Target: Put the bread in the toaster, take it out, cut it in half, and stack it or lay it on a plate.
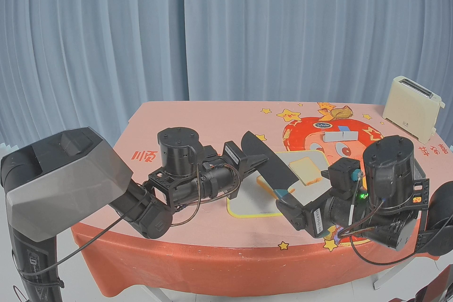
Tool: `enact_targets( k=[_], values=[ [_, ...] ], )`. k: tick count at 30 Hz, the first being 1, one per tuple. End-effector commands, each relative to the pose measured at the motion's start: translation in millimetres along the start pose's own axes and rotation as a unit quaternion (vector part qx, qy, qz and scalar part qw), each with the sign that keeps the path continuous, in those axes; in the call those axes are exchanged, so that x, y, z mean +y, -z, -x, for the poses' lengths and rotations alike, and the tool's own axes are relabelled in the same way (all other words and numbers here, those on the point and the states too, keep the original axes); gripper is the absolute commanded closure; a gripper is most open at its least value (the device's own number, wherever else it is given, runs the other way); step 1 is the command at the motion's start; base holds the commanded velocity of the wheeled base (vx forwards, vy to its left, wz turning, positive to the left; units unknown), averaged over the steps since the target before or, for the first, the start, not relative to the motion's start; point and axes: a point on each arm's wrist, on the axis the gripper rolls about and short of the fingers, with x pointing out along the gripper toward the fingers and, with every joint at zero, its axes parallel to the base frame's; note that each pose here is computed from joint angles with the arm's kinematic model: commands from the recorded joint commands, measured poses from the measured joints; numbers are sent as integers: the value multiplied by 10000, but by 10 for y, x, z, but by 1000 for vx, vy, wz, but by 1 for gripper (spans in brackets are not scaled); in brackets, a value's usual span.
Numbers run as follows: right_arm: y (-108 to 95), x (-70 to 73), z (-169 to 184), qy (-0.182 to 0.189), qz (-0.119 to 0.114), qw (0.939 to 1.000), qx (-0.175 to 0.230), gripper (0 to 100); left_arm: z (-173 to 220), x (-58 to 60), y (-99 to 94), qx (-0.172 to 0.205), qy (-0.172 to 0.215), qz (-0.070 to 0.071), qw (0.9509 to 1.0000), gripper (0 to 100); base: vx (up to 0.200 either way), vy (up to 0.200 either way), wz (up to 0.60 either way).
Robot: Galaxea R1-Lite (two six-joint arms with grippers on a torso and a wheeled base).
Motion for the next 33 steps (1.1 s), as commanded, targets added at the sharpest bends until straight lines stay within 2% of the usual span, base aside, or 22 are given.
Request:
enact_targets(
  k=[1, 3, 6, 19, 20, 33],
  values=[
    [6, -24, -1, 47, 136, 9998, 124, 0, -4, -130, -7, -42, 45, -30, 10000, 100, 0, 0, 0],
    [4, -18, -15, 46, 185, 9995, 259, 0, 9, -182, 19, -9, 35, -26, 10000, 100, 0, 0, 0],
    [64, 16, -93, 44, 254, 9985, 483, 0, 9, -182, 33, -1, 28, -48, 10000, 100, 0, 0, 0],
    [108, 31, -210, 103, 275, 9976, 626, 0, 17, -167, 39, 10, 8, -54, 10000, 100, 0, 0, 0],
    [107, 34, -217, 96, 267, 9976, 627, 100, 17, -167, 39, 10, 8, -54, 10000, 100, 0, 0, 0],
    [97, 45, -197, 69, 250, 9980, 579, 100, 19, -165, 41, 33, 12, -47, 10000, 100, 0, 0, 0]
  ],
)
